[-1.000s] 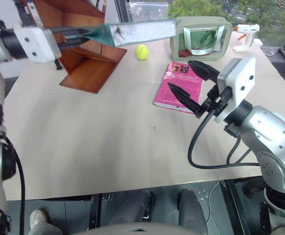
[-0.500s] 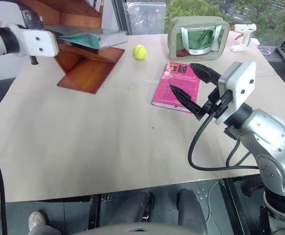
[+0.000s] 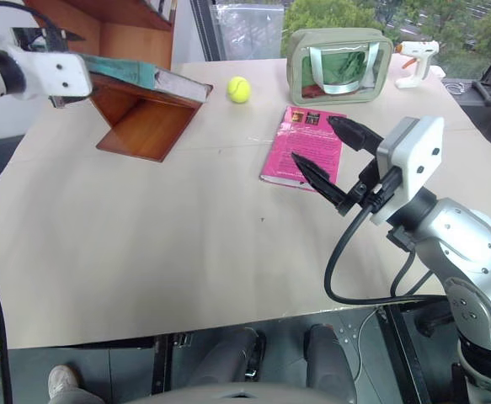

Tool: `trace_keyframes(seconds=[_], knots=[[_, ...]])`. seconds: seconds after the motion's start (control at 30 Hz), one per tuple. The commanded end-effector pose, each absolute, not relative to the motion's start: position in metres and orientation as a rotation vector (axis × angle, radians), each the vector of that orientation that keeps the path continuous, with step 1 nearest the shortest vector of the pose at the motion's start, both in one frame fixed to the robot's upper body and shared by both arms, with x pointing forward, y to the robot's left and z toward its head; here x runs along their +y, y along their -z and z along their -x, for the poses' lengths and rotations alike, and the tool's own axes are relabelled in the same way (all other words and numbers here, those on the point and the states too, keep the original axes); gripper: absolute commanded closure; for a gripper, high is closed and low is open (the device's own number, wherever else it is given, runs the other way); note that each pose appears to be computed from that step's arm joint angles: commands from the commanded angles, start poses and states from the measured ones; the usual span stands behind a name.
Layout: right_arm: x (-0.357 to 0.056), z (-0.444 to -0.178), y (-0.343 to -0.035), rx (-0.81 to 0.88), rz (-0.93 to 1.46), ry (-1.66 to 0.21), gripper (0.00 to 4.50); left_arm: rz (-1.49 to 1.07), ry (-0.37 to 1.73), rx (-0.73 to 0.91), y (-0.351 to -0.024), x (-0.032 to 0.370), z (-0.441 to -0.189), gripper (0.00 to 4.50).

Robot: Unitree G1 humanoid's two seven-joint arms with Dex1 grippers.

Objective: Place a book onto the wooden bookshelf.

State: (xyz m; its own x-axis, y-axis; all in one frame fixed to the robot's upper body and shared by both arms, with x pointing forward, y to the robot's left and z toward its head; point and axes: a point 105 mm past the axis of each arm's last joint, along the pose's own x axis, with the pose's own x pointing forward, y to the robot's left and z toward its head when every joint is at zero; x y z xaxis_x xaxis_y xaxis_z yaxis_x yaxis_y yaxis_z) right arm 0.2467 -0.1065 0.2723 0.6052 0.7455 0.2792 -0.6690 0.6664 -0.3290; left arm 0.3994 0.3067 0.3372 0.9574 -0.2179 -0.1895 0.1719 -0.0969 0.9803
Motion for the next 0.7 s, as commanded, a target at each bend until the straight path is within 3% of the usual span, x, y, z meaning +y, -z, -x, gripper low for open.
trace_keyframes(seconds=[0.03, 0.13, 0.27, 0.3, 0.37, 0.43, 0.6, 0.7], knots=[[-0.107, -0.243, -0.284, -0.469, 0.219, -0.823, 0.93, -1.590, 0.282, -0.139, -0.356, 0.312, -0.386, 0.49], [-0.107, -0.244, -0.285, -0.470, 0.222, -0.831, 0.93, -1.512, 0.303, -0.247, -0.361, 0.309, -0.377, 0.49], [-0.107, -0.248, -0.287, -0.468, 0.235, -0.842, 0.93, -1.227, 0.343, -0.446, -0.363, 0.320, -0.349, 0.49], [-0.107, -0.249, -0.287, -0.467, 0.237, -0.846, 0.93, -1.163, 0.361, -0.478, -0.361, 0.323, -0.342, 0.87], [-0.108, -0.250, -0.287, -0.465, 0.240, -0.853, 0.93, -1.043, 0.413, -0.513, -0.356, 0.325, -0.334, 1.22], [-0.108, -0.253, -0.288, -0.465, 0.243, -0.865, 0.93, -0.893, 0.492, -0.549, -0.351, 0.319, -0.329, 2.18], [-0.106, -0.259, -0.295, -0.477, 0.266, -0.906, 0.93, -0.346, 0.803, -0.491, -0.306, 0.238, -0.306, 4.39], [-0.105, -0.259, -0.299, -0.484, 0.278, -0.912, 0.93, -0.204, 0.847, -0.440, -0.276, 0.192, -0.302, 4.45]])
